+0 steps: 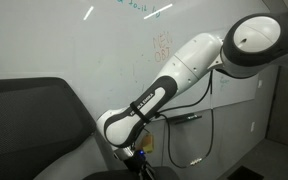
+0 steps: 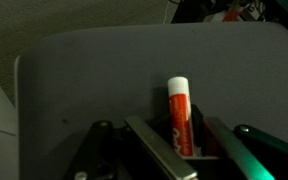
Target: Use the red marker to write on the whiteboard.
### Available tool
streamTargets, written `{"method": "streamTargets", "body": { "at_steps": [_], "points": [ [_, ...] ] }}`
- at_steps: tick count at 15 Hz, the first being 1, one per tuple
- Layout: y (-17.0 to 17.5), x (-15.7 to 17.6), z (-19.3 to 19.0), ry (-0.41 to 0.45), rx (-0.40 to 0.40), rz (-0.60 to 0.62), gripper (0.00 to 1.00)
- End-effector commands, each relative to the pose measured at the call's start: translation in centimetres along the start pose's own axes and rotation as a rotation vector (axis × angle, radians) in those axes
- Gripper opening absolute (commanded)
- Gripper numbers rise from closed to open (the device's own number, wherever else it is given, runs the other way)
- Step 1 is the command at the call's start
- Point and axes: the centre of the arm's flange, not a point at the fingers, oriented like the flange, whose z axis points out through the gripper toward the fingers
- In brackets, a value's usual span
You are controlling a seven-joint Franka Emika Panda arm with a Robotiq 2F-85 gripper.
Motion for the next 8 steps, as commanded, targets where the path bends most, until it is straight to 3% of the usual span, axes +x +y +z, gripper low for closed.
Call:
{"method": "streamTargets", "body": {
  "at_steps": [1,8],
  "points": [
    [0.4,-2.0,-3.4,0.023,-0.118,0.028,0.06],
    [1.9,-8.0,-11.1,0.123,-0.299,0.172,0.06]
  ]
}}
